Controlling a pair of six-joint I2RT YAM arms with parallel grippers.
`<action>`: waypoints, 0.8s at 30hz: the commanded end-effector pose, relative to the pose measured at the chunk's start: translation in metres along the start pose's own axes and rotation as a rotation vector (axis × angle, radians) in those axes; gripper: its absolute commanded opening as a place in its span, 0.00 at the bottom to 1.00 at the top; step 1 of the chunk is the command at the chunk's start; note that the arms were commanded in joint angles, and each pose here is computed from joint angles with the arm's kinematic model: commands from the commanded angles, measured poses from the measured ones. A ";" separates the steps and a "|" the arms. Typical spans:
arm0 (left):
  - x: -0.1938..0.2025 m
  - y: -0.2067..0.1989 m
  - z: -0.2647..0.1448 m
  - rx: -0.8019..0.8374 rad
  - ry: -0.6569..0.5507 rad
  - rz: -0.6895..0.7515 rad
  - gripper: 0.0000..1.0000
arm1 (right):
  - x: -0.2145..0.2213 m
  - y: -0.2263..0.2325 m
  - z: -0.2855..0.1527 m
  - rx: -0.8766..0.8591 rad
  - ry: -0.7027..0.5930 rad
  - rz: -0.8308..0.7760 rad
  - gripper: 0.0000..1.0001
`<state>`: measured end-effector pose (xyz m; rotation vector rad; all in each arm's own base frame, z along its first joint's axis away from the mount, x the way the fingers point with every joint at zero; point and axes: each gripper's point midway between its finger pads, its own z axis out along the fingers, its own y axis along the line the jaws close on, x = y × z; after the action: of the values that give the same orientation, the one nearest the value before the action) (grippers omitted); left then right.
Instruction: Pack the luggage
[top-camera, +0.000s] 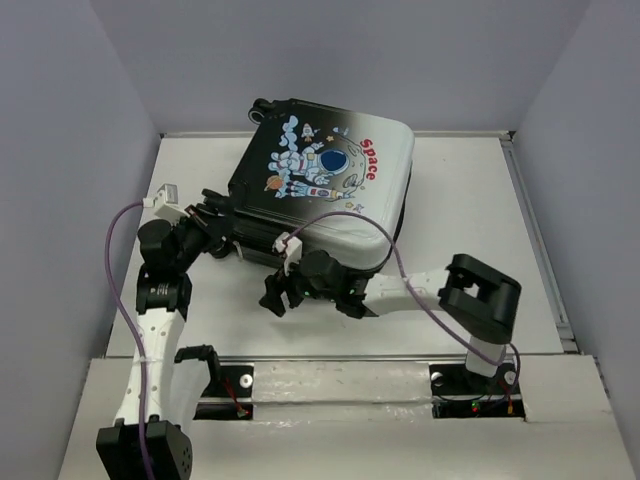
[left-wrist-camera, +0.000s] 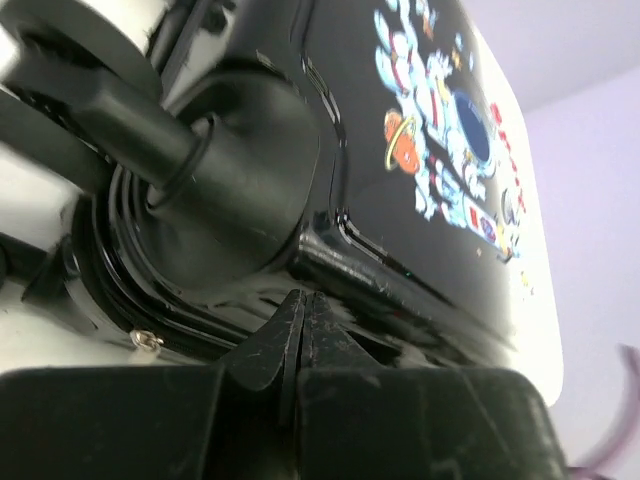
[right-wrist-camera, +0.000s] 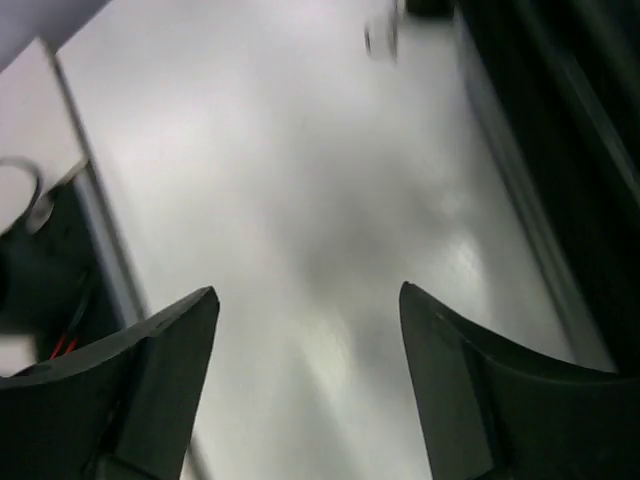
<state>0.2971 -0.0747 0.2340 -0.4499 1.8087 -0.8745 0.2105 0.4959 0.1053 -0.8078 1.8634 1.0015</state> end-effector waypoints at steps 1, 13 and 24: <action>0.020 -0.005 -0.001 0.049 0.071 0.036 0.06 | -0.022 0.029 -0.085 -0.031 0.074 0.126 0.85; 0.017 -0.019 0.006 0.003 -0.001 0.141 0.06 | -0.141 -0.160 -0.283 0.659 -0.306 0.304 1.00; -0.111 -0.036 0.017 -0.229 -0.290 0.230 0.75 | -0.155 -0.275 -0.273 0.801 -0.253 0.403 1.00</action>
<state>0.3202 -0.0651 0.3037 -0.4129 1.7047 -0.5776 0.3896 0.1520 0.2426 0.1938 1.9760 0.4490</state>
